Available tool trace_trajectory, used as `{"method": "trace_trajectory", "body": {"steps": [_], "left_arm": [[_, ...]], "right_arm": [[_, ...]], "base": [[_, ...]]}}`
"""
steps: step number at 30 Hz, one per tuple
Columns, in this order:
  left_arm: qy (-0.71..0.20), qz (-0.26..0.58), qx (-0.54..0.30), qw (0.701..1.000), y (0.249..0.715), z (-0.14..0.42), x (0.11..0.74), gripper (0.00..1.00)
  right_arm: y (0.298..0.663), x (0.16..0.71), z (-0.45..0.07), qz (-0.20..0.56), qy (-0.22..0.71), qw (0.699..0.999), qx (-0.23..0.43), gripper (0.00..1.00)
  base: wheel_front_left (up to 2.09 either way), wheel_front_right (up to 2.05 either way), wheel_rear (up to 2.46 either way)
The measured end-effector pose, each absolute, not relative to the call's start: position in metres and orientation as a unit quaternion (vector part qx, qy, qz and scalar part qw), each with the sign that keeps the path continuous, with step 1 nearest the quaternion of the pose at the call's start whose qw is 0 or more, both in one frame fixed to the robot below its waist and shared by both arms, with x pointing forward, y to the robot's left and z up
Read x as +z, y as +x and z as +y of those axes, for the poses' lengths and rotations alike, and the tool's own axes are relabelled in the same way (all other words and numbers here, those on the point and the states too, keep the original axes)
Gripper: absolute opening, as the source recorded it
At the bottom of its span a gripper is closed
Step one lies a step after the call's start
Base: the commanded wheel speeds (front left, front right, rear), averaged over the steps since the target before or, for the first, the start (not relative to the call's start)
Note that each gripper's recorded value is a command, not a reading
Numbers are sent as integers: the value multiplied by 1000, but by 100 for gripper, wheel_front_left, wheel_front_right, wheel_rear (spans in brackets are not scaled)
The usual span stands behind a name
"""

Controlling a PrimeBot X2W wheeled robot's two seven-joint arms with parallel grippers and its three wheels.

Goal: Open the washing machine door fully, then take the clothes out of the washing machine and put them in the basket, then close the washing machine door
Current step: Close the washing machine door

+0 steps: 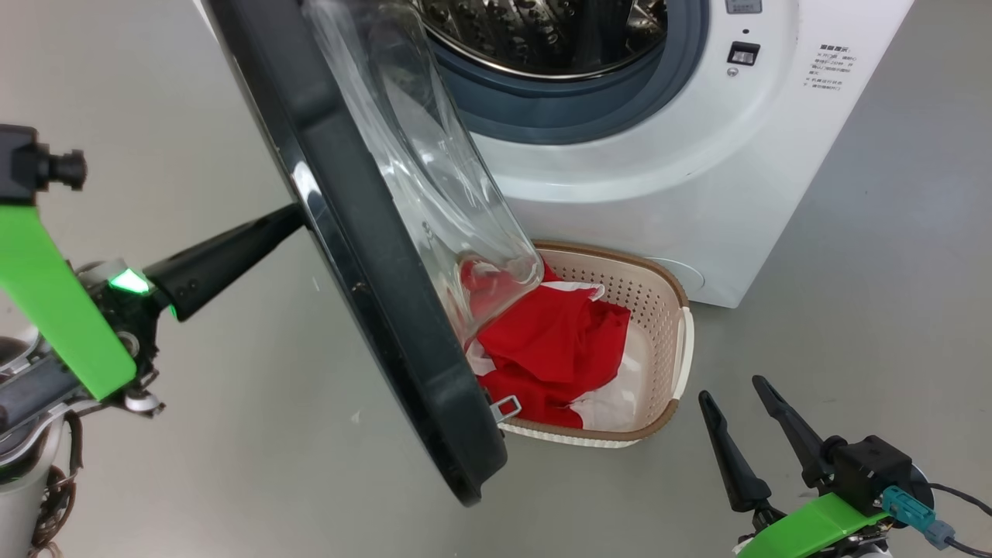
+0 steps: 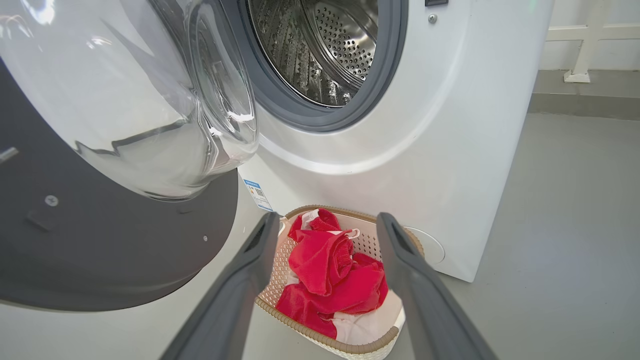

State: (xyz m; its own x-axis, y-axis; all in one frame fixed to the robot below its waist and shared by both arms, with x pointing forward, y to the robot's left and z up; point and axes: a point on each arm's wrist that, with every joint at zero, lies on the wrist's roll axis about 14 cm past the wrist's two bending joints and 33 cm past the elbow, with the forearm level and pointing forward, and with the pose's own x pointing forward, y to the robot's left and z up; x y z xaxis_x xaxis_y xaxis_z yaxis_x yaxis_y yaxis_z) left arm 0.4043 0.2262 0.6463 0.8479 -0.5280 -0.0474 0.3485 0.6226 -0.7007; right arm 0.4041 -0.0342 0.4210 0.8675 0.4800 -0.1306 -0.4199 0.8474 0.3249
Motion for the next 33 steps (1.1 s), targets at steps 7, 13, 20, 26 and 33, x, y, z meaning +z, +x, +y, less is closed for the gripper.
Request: {"method": "trace_trajectory", "body": {"steps": [7,13,20,26,33], "left_arm": [[-363,101,-226,898,404,236,650,0],[-386,86,-197,897,394,248,640,69],[-421,71,-133,894,377,274,613,100],[-439,66,-69,893,364,294,583,100],[-447,57,27,892,350,322,539,100]], "right_arm": [[405,423,-32,102,144,955,238,100],[405,428,-29,95,143,955,243,100],[405,431,-24,92,143,953,250,100],[405,432,-22,91,142,952,254,100],[406,430,-22,93,142,952,255,100]], "base": [[0,0,0],[0,0,0],[0,0,0],[0,0,0],[0,0,0]]}}
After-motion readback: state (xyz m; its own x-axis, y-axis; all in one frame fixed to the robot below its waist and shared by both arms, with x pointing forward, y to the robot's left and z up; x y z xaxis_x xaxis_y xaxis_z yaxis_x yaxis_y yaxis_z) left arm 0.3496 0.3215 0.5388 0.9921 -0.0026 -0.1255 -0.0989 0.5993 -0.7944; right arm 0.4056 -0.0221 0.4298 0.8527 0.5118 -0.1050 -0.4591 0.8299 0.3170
